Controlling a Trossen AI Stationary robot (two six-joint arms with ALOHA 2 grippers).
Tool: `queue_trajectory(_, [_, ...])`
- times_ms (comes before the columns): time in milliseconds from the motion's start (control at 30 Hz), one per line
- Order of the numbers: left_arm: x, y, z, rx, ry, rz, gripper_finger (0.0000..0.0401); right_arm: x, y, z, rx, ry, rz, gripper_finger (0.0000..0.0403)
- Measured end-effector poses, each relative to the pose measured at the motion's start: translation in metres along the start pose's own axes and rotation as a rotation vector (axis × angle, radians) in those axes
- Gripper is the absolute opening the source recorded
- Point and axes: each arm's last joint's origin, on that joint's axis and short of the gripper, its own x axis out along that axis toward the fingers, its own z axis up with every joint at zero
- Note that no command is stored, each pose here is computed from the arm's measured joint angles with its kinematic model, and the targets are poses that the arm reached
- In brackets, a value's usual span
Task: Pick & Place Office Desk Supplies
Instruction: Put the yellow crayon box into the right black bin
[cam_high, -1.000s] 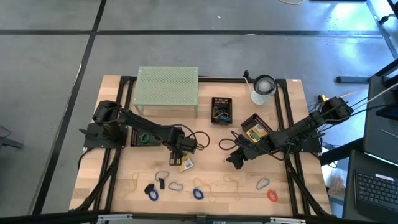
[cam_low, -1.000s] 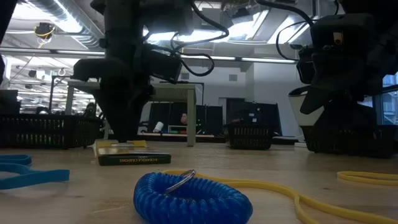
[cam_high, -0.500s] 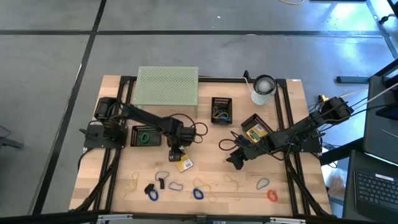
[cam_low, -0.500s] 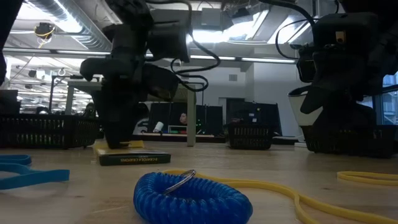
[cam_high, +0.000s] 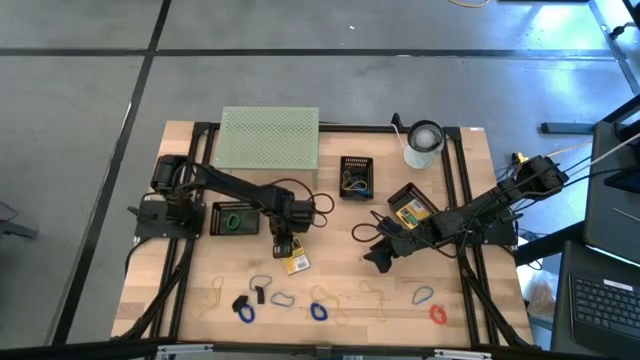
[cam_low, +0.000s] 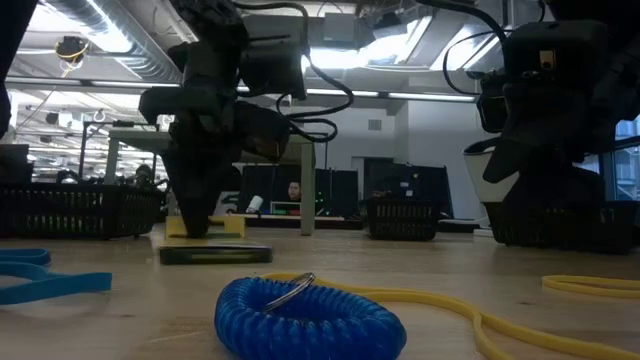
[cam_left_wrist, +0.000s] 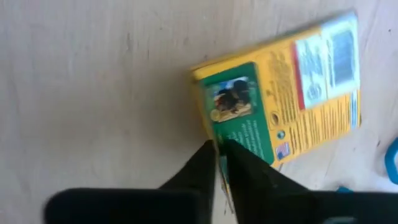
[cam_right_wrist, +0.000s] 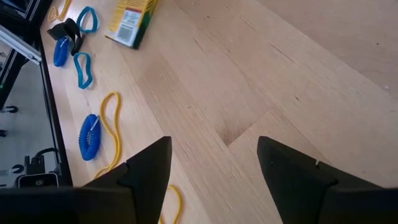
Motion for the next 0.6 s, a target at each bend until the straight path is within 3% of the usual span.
queue_trajectory(167, [-0.018, -0.004, -0.002, -0.031, -0.053, -0.009, 0.0003, 0.0, 0.0, 0.0, -0.003, 0.0, 0.0, 0.0242])
queue_trajectory(333, [-0.048, -0.016, -0.004, -0.018, -0.188, -0.029, 0.0002, 0.0, 0.001, 0.0, -0.036, -0.01, 0.006, 0.0242])
queue_trajectory(600, [-0.083, -0.047, -0.002, 0.077, -0.509, 0.079, 0.0002, -0.003, 0.02, 0.01, -0.258, -0.154, 0.179, 0.0242])
